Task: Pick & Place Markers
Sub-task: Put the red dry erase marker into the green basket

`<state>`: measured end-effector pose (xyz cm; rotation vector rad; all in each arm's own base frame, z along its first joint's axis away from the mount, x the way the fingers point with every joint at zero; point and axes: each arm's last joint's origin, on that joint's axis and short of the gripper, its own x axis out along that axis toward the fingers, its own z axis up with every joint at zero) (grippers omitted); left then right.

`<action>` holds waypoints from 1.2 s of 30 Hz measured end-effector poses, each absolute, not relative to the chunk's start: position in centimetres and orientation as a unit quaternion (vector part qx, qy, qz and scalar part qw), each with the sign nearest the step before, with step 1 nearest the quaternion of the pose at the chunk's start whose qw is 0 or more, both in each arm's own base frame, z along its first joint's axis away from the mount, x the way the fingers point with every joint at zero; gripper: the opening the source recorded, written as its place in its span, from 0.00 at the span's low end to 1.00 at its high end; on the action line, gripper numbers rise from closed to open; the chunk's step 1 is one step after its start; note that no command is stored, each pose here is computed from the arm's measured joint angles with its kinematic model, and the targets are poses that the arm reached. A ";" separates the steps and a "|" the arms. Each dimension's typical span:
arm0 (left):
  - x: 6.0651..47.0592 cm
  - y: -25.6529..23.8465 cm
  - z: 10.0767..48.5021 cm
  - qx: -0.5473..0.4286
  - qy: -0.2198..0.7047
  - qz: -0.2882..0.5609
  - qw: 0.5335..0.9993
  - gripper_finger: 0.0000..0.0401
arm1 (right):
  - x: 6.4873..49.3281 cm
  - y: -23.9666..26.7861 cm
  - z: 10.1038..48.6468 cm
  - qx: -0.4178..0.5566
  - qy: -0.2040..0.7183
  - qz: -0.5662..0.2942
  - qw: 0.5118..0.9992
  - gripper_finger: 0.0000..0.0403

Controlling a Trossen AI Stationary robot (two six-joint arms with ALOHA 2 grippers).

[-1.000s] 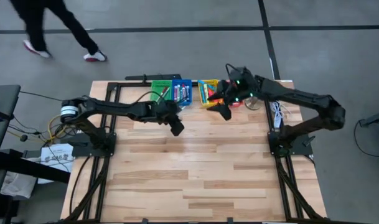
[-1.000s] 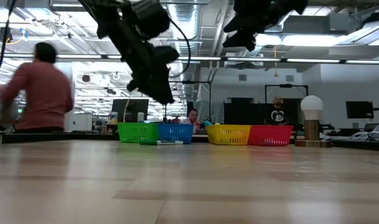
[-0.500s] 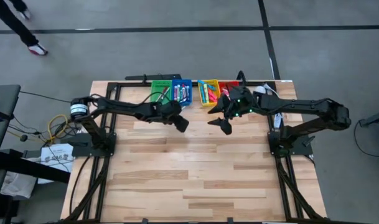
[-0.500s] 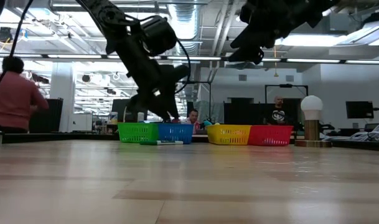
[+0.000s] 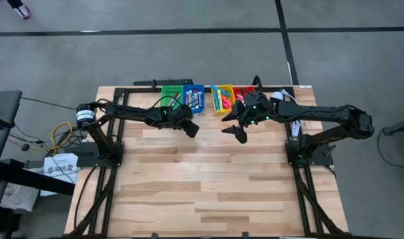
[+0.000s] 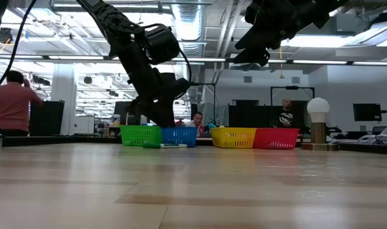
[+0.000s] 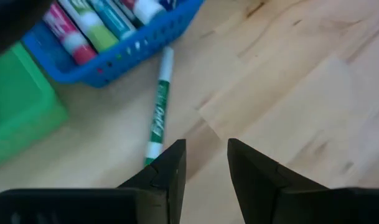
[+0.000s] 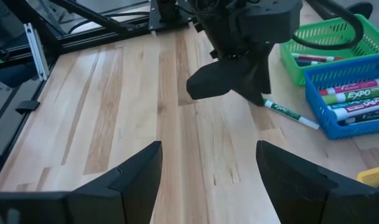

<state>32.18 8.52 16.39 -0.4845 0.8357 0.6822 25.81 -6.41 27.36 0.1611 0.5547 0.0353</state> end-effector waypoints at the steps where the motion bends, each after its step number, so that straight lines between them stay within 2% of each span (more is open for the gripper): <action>1: 32.2 8.5 16.4 -0.215 0.396 0.323 0.832 0.29 | 25.8 -6.4 27.4 0.080 0.274 0.017 0.958 0.62; 16: 31.7 9.4 16.2 -0.191 0.408 0.323 0.832 0.29 | 25.8 -6.4 27.4 0.095 0.274 0.013 0.957 0.62; 36: 28.1 8.6 10.9 -0.215 0.434 0.314 0.817 0.29 | 26.2 -6.5 27.9 0.096 0.241 0.011 0.966 0.62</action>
